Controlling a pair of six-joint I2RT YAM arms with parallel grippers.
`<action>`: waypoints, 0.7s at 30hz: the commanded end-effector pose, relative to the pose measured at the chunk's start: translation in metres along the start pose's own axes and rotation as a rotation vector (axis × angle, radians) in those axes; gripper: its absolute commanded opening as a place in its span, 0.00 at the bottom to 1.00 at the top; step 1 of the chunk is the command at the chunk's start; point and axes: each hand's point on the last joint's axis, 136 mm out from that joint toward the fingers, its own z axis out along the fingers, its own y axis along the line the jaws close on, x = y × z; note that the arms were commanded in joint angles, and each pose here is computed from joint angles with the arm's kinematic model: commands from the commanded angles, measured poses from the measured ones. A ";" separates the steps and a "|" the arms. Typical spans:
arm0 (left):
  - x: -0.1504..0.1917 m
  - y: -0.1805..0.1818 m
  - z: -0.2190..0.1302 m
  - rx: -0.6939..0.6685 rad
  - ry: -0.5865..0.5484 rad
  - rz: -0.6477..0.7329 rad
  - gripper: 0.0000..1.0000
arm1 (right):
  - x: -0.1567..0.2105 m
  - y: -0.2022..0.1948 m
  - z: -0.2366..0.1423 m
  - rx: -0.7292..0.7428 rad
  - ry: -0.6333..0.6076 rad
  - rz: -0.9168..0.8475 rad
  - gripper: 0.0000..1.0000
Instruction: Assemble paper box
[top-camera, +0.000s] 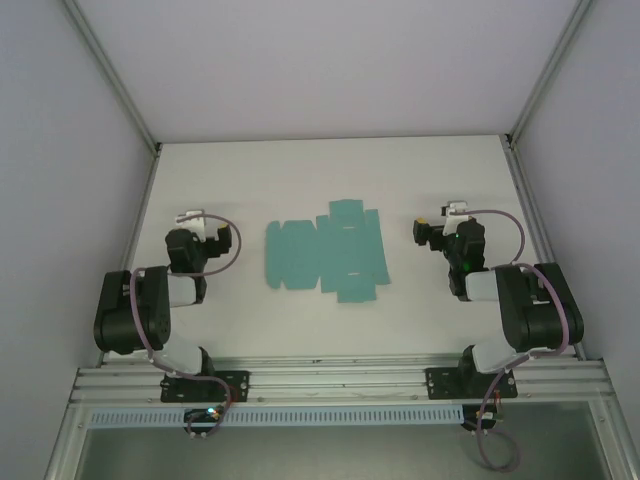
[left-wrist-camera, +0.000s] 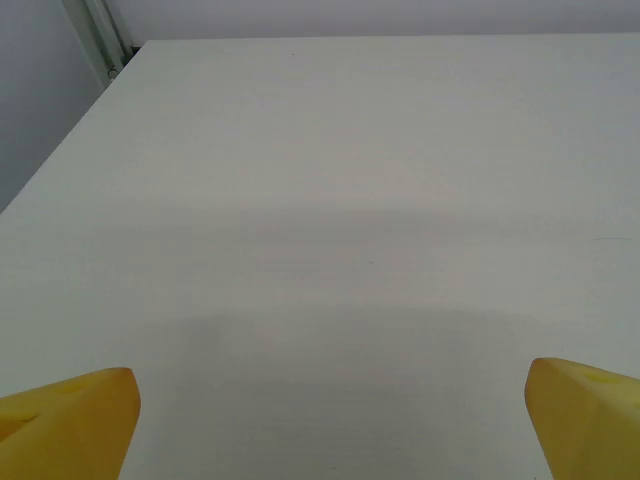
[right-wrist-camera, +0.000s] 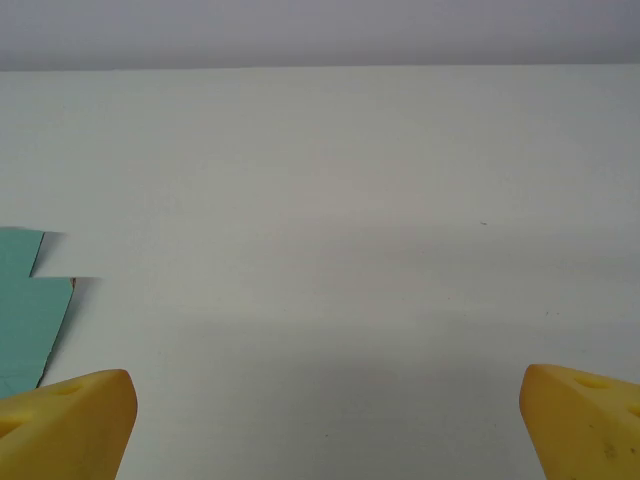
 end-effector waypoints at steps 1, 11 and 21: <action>-0.008 -0.004 0.002 0.021 -0.013 0.023 1.00 | -0.004 0.001 0.003 -0.012 -0.003 0.017 1.00; -0.007 -0.005 0.002 0.023 -0.012 0.024 1.00 | -0.005 0.000 0.004 -0.018 -0.003 0.024 1.00; -0.008 -0.005 0.002 0.024 -0.014 0.024 1.00 | -0.005 0.000 0.004 -0.019 -0.002 0.025 1.00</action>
